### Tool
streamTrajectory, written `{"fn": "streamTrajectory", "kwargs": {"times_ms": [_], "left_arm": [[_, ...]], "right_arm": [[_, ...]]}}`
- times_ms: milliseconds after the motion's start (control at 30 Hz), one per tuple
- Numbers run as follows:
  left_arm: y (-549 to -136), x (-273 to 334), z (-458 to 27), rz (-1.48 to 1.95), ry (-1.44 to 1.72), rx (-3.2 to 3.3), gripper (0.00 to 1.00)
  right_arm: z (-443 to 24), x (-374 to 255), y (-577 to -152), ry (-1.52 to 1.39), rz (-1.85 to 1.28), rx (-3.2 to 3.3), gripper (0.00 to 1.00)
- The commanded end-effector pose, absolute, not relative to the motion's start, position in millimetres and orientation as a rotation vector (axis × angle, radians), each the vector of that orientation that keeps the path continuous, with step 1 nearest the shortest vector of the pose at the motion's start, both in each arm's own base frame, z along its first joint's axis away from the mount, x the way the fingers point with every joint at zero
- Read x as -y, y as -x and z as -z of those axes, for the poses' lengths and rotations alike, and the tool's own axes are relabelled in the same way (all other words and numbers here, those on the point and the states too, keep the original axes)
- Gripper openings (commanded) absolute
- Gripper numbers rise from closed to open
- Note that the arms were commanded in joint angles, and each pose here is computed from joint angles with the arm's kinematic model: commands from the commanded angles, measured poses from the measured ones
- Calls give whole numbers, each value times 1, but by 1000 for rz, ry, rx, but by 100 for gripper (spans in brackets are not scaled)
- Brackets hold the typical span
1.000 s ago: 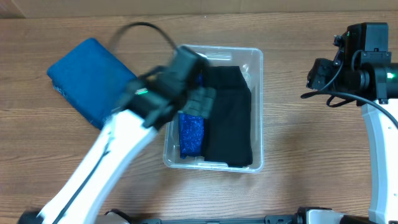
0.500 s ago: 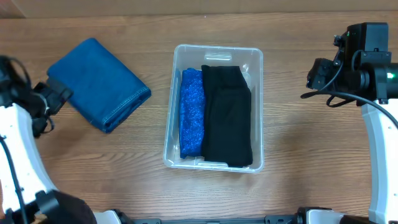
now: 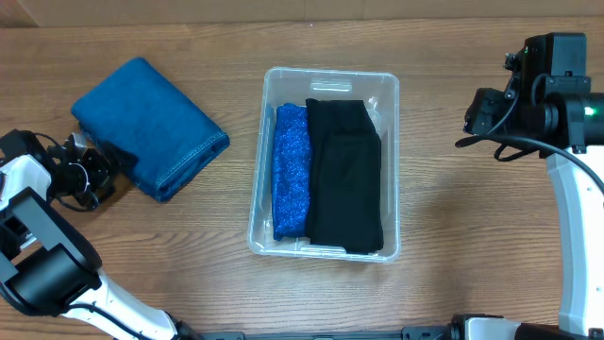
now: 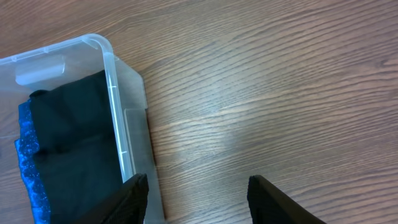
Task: Pack container
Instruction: 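Grasp the teal denim cloth with the left gripper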
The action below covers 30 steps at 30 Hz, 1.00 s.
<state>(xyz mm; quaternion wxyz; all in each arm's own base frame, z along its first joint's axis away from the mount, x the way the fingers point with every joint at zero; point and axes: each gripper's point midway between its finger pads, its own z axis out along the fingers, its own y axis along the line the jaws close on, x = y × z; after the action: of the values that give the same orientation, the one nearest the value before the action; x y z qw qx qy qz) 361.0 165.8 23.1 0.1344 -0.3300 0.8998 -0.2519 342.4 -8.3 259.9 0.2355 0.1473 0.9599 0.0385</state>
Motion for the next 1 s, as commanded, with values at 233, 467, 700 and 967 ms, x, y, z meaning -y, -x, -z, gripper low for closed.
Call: {"fn": "streamTrajectory", "kwargs": {"times_ms": [233,467,700,967], "left_arm": [[-370,-166,-7,761,891,-2590,100],[-388,-159,-13,783,800,-2540,100],[-404,-127,19,875,992,-2507,100],[-425,-55,44,1140,934,-2524,45]], "right_arm": [[-258,8,-344,-399,-105,-2635,56],[-258,8,-344,-399,-106,-2635,56],[-258,8,-344,-399,-106,-2635,56],[-257,8,-341,-402,-103,-2649,56]]}}
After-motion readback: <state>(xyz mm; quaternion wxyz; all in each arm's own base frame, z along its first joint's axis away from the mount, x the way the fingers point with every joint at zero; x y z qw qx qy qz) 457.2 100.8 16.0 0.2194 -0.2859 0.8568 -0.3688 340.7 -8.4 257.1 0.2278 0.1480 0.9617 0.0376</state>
